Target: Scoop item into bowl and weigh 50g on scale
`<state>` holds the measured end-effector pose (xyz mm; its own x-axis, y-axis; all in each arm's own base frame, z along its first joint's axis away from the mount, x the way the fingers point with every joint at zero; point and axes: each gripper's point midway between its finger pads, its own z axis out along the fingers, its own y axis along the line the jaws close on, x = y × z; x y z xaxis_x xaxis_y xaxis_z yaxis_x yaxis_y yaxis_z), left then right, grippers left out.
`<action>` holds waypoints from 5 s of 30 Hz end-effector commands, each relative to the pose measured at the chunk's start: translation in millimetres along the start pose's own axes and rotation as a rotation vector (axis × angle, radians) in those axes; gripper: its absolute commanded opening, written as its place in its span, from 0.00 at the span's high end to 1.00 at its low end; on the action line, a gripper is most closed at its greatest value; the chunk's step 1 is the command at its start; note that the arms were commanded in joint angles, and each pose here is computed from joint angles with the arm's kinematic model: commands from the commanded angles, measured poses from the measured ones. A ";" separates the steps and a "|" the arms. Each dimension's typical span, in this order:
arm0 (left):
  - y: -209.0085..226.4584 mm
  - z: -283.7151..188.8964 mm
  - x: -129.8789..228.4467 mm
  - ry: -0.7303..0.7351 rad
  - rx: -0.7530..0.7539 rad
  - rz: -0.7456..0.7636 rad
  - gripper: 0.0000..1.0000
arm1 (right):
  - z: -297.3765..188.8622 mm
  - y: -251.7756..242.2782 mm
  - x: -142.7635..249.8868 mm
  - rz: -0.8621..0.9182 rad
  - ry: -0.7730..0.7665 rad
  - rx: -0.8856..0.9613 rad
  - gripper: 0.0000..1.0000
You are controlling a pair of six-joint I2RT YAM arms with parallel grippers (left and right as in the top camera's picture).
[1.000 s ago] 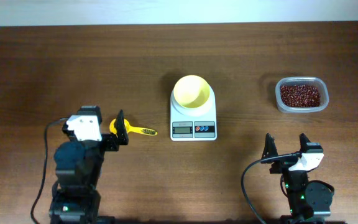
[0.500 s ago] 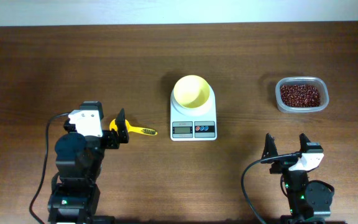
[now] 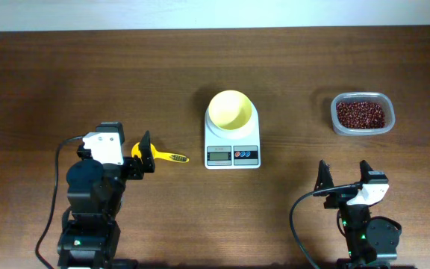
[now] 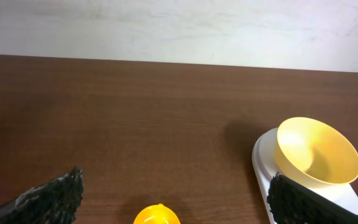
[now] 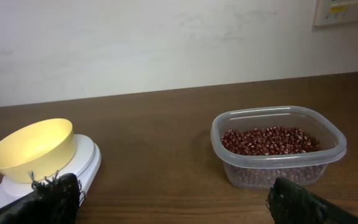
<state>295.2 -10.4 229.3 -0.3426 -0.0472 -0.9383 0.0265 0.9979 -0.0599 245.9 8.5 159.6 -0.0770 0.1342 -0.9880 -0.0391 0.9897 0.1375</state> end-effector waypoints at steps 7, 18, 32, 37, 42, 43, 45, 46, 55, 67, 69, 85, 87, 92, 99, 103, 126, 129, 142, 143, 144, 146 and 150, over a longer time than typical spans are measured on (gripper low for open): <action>-3.4 4.0 -8.2 0.004 0.014 -0.058 0.01 | 0.2 -0.8 2.9 0.000 0.003 0.005 0.01; 13.5 54.1 8.7 0.347 -0.138 -0.256 0.01 | 0.2 -0.8 2.9 0.000 0.003 0.005 0.01; 13.0 55.3 7.7 0.339 -0.146 -0.322 0.01 | 0.2 -0.8 2.9 0.000 0.003 0.005 0.01; 12.1 49.5 -8.1 0.340 -0.150 -0.341 0.01 | 0.2 -0.8 2.9 0.000 0.003 0.005 0.01; 12.8 38.4 1.1 0.441 -0.203 -0.442 0.03 | 0.2 -0.8 2.9 0.000 0.003 0.005 0.01; 13.1 36.6 6.5 0.462 -0.216 -0.468 0.03 | 0.2 -0.8 2.9 0.000 0.003 0.005 0.01; 14.0 32.8 22.7 0.527 -0.252 -0.513 0.03 | 0.2 -0.8 2.9 0.000 0.003 0.005 0.01; 16.9 32.7 34.7 0.575 -0.281 -0.506 0.01 | 0.2 -0.8 2.9 0.000 0.003 0.005 0.01; 24.9 70.8 146.8 0.950 -0.491 -0.597 0.01 | 0.2 -0.8 2.9 0.000 0.003 0.005 0.01; 31.2 88.0 180.9 0.962 -0.598 -0.692 0.30 | 0.2 -0.8 2.9 0.000 0.003 0.005 0.01; 32.3 89.2 187.7 0.977 -0.609 -0.687 0.34 | 0.2 -0.8 2.9 0.000 0.003 0.005 0.01; 34.4 96.4 223.8 1.021 -0.669 -0.724 1.00 | 0.2 -0.8 2.9 0.000 0.003 0.005 0.01; 34.4 96.4 223.8 1.021 -0.669 -0.724 1.00 | 0.2 -0.8 2.9 0.000 0.003 0.005 0.01; 34.4 96.5 223.6 1.021 -0.669 -0.725 1.00 | 0.2 -0.8 2.9 0.000 0.003 0.005 0.01; 29.0 95.7 218.6 1.023 -0.640 -0.745 1.00 | 0.2 -0.8 2.9 0.000 0.003 0.005 0.01; 26.9 95.2 183.1 0.922 -0.588 -0.767 1.00 | 0.2 -0.8 2.9 0.000 0.003 0.005 0.01; -0.2 71.6 86.3 0.693 -0.333 -0.863 1.00 | 0.2 -0.8 2.9 0.000 0.003 0.005 0.01; -12.4 70.8 86.5 0.728 -0.273 -0.889 1.00 | 0.2 -0.8 2.9 0.000 0.003 0.005 0.01; -12.3 71.5 85.7 0.724 -0.271 -0.889 1.00 | -5.7 45.1 1.2 0.557 0.081 -0.254 0.01; -12.3 71.5 85.7 0.724 -0.271 -0.889 1.00 | -5.8 45.3 1.4 0.556 0.082 -0.255 0.01; -12.3 71.5 85.7 0.724 -0.271 -0.889 1.00 | -5.7 45.0 0.2 0.546 0.075 -0.255 0.01; -12.3 72.2 84.9 0.720 -0.269 -0.889 1.00 | -7.2 47.3 -14.3 0.509 0.023 -0.277 0.01; -12.4 72.8 84.3 0.717 -0.267 -0.889 1.00 | -7.3 51.0 -37.2 0.470 0.078 -0.257 0.01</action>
<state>335.7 -27.7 121.7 -0.5978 -0.7784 -0.1915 -0.6622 0.6142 -0.4293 239.6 50.2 180.2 -0.2069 0.5903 -0.7802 -0.2078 0.7527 0.6247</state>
